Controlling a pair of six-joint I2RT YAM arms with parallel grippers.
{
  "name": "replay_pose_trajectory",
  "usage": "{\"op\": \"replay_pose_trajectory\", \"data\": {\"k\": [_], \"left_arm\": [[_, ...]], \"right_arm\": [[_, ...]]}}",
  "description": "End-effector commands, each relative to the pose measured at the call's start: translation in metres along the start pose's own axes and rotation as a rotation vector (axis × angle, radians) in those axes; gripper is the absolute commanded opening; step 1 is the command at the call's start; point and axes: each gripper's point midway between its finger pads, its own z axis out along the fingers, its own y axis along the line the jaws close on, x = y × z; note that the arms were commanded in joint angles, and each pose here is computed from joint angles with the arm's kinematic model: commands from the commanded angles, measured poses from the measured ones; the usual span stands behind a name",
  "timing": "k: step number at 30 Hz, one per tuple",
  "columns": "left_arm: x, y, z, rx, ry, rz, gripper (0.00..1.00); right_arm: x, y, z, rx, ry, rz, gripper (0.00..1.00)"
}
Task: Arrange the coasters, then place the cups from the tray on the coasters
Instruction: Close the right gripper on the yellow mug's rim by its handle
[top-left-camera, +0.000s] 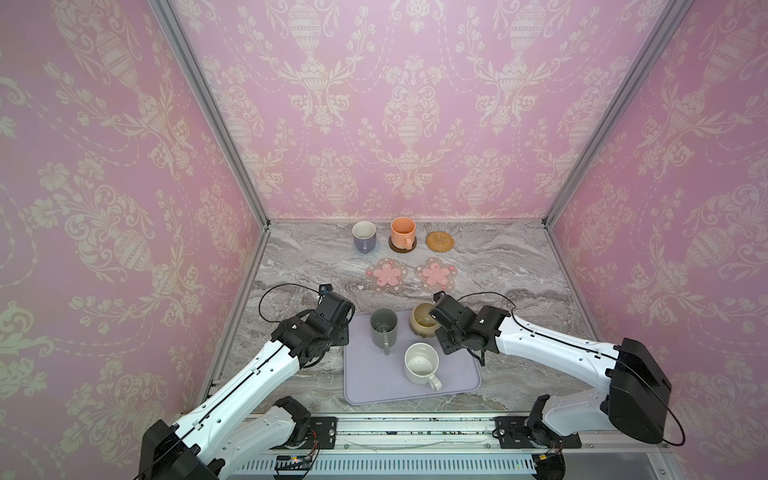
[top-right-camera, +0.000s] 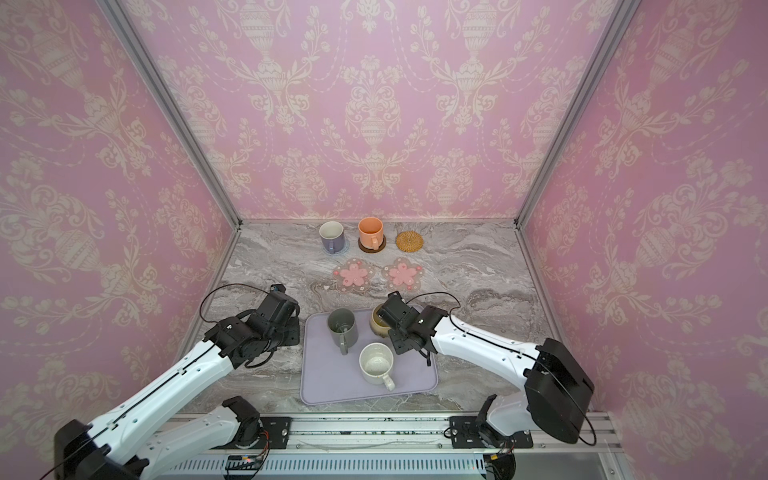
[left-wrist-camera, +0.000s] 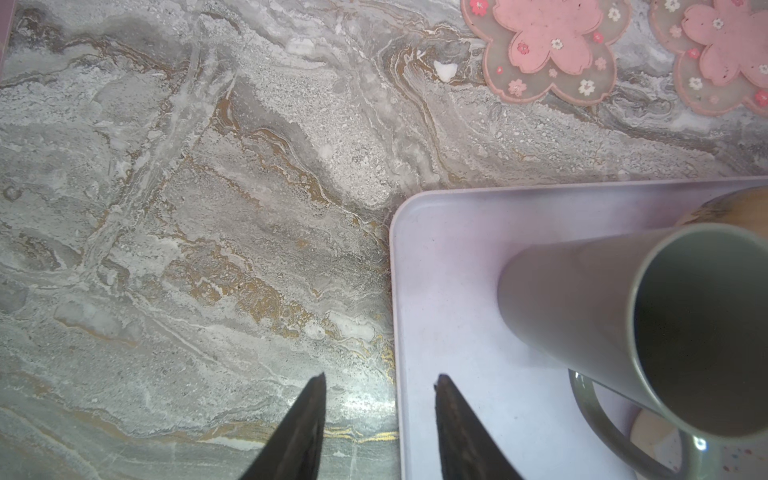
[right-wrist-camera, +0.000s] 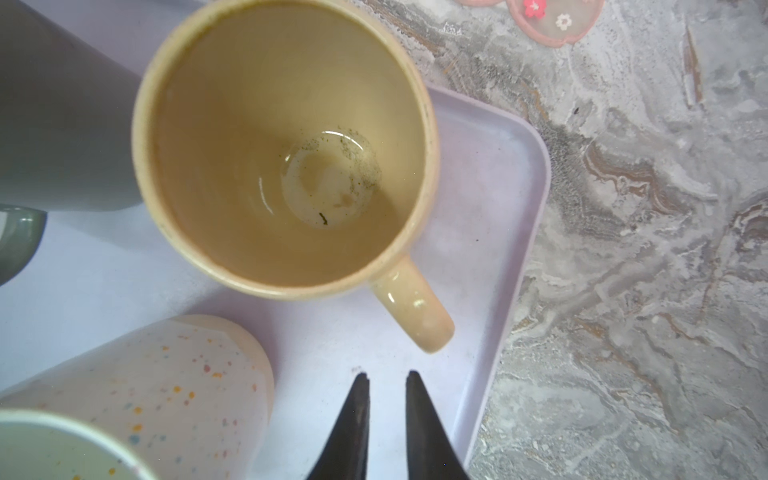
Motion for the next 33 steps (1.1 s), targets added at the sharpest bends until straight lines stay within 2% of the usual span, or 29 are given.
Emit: {"op": "replay_pose_trajectory", "data": {"k": [1, 7, 12, 33], "left_arm": [[0.002, -0.006, 0.001, 0.019, 0.009, -0.011, 0.46], [0.004, -0.014, 0.007, 0.047, 0.032, -0.016, 0.46], [0.003, -0.016, 0.009, 0.050, 0.035, -0.020, 0.46], [-0.003, -0.023, 0.015, 0.043, 0.050, -0.003, 0.46]], "right_arm": [[0.008, -0.004, -0.009, -0.017, 0.005, -0.028, 0.29], [0.003, -0.008, -0.018, -0.055, -0.053, 0.009, 0.42], [0.004, -0.005, -0.014, -0.090, -0.048, -0.028, 0.48], [-0.017, -0.010, 0.025, -0.115, -0.022, -0.062, 0.50]]}}
